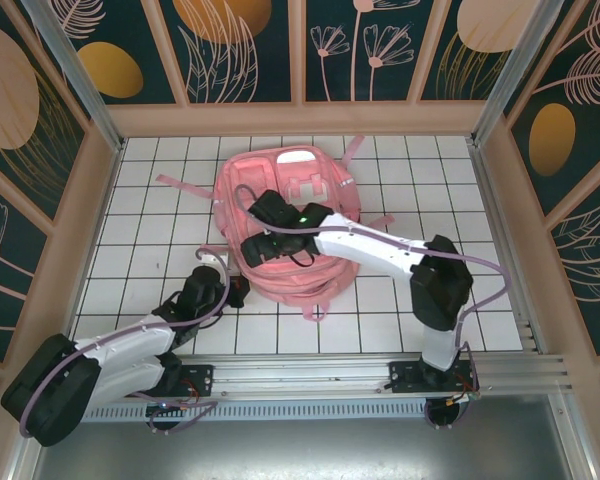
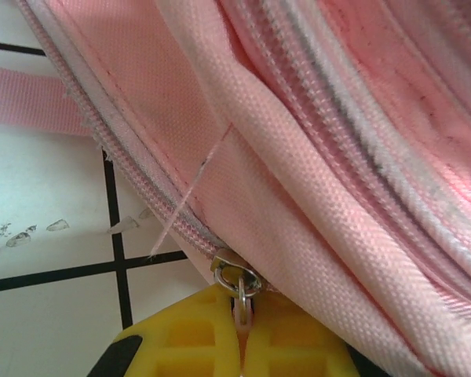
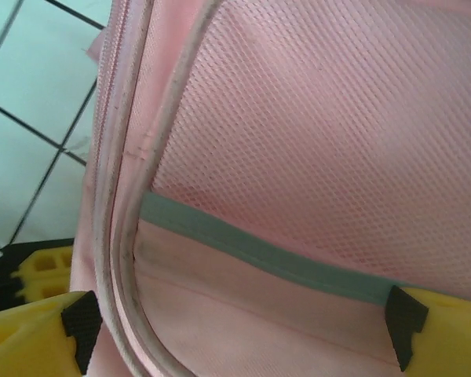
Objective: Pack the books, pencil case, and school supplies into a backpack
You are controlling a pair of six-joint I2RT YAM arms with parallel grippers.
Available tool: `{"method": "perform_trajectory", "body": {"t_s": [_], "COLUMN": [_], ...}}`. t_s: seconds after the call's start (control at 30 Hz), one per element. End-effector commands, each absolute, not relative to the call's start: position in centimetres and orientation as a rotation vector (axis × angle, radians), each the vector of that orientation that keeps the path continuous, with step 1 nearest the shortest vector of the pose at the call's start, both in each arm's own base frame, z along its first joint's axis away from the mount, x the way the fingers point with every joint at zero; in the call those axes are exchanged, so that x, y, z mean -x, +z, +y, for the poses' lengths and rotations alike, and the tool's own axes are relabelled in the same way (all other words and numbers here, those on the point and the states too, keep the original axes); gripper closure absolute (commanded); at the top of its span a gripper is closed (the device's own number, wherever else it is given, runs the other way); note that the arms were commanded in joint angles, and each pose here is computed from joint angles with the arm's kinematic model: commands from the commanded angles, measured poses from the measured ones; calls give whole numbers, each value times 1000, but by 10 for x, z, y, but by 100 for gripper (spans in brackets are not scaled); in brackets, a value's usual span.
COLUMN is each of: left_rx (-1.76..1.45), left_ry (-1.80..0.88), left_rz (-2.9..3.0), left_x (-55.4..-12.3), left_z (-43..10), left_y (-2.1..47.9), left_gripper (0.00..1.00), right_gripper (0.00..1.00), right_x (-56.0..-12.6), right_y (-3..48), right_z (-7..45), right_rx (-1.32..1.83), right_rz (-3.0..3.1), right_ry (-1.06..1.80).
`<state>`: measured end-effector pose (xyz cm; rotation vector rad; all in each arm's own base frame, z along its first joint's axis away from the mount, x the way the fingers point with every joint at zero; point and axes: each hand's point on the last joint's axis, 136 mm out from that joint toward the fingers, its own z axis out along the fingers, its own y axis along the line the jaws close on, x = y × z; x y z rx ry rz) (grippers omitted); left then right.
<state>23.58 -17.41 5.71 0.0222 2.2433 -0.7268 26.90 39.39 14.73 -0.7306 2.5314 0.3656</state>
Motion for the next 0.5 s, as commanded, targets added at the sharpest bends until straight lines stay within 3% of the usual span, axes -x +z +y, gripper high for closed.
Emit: {"method": "perform_trajectory", "body": {"t_s": [0.0, 0.1, 0.33, 0.47], "left_rx": [-11, 14, 46, 27], "left_ry": [-765, -773, -821, -824], "left_rz": [2167, 2142, 2098, 2091], "left_x": [-243, -242, -240, -239], "left_z": [-177, -173, -173, -174], "left_y": [79, 80, 87, 88], "left_gripper": [100, 100, 100, 100], "right_gripper": [6, 10, 42, 75], "right_x": [-291, -295, -289, -288], "right_y": [149, 138, 105, 100], "right_z": [381, 389, 402, 406], "right_rx": [745, 730, 775, 779], "right_rz": [2466, 2488, 2536, 2534], "right_ry": [108, 113, 134, 134]}}
